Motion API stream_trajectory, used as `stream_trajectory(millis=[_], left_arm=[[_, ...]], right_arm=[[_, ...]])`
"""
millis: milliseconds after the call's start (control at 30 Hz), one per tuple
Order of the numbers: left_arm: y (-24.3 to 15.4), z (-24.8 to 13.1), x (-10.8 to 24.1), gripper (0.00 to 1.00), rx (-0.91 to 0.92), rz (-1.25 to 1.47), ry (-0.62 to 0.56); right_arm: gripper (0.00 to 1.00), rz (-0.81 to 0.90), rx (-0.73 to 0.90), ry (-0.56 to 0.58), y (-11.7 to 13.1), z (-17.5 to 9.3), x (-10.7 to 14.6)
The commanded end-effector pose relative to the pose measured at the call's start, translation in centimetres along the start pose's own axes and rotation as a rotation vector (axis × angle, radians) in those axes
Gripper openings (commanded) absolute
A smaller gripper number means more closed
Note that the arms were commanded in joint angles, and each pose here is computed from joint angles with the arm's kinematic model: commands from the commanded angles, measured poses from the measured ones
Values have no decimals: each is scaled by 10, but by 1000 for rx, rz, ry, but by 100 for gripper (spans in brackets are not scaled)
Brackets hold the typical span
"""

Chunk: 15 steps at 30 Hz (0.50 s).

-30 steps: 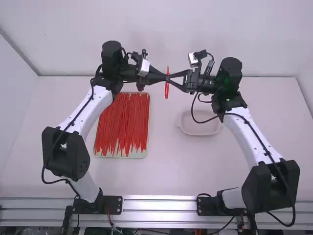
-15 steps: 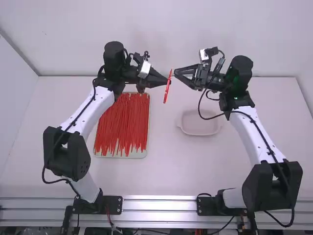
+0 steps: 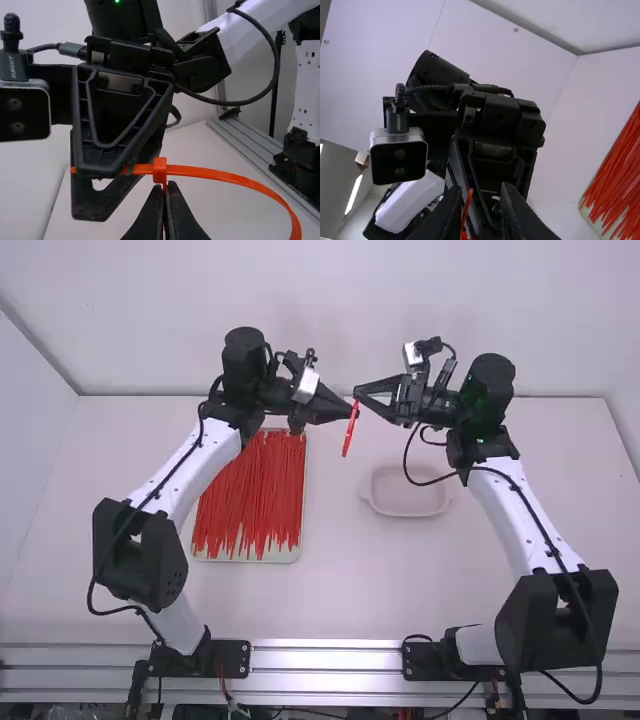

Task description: Fasten the cable tie

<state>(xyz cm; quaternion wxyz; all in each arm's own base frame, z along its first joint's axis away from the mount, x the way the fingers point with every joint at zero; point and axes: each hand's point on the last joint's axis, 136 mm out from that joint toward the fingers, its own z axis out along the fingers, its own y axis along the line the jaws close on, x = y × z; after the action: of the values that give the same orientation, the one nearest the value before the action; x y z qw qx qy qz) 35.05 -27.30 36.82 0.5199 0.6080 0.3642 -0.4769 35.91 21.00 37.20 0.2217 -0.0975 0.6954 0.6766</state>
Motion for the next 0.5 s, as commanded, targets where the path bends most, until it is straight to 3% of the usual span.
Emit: stream_trajectory(millis=[0, 133, 267, 467], left_arm=[[0, -1, -11, 2, -10, 27, 1], [5, 0, -8, 2, -39, 19, 12], [6, 0, -5, 2, -50, 15, 20], [7, -1, -5, 2, -56, 14, 22]], right_arm=[[21, -3, -14, 18, 6, 3, 2], [16, -1, -14, 20, 6, 2, 2], [0, -1, -14, 20, 6, 1, 2], [0, -6, -14, 19, 6, 0, 1]])
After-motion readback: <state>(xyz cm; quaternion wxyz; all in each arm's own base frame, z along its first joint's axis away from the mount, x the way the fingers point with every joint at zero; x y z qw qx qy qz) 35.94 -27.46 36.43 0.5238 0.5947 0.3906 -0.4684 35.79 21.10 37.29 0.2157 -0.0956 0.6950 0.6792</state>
